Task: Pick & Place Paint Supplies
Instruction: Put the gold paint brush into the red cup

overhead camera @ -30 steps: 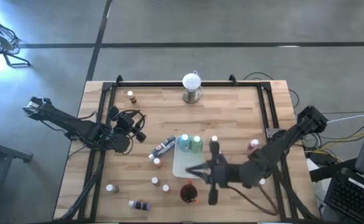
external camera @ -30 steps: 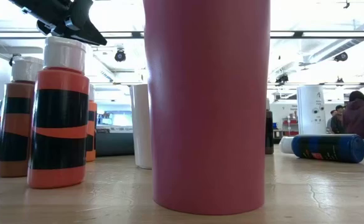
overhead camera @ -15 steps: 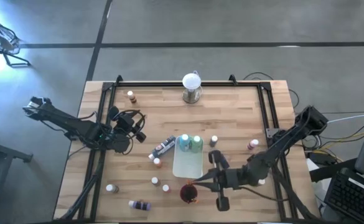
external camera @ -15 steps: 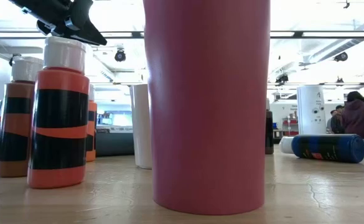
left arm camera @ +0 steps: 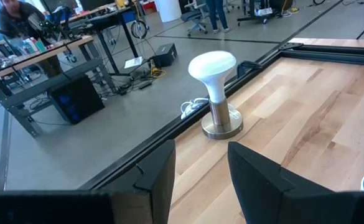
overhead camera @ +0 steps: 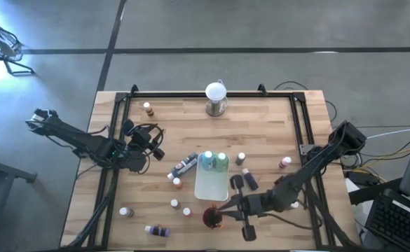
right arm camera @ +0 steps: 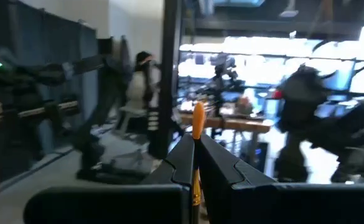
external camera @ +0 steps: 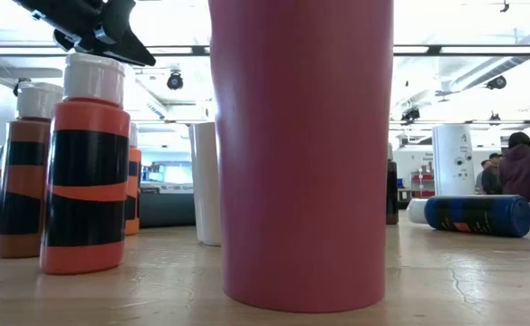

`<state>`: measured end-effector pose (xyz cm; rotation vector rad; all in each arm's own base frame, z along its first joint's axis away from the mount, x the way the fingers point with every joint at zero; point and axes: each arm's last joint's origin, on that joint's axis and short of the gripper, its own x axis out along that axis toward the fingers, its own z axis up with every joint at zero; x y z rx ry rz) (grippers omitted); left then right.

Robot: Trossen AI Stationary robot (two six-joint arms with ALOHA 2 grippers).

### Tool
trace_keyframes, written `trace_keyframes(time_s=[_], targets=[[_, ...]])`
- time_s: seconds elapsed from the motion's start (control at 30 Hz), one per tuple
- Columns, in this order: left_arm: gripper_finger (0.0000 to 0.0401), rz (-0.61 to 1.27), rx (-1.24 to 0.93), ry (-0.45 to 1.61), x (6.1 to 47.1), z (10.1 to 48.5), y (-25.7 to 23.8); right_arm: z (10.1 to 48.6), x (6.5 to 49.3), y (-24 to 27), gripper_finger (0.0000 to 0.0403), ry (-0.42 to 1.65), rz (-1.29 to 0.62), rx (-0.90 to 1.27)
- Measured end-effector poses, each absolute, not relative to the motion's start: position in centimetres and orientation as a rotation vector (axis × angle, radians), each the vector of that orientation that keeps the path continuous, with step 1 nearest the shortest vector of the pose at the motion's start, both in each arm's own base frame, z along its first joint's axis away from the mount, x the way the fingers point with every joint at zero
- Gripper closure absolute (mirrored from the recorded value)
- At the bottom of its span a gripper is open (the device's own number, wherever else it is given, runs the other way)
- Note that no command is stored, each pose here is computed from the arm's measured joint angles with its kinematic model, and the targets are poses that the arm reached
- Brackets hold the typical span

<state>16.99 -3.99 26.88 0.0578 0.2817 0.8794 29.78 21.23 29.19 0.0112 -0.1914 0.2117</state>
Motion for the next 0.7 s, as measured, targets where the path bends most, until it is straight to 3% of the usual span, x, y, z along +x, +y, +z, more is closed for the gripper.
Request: trace_keyframes(time_s=[0.7], targets=[[0.0247, 0.879, 0.058, 0.282, 17.0, 26.9, -4.0, 26.7, 32.1, 20.3, 0.0394, -0.122, 0.223, 0.040]])
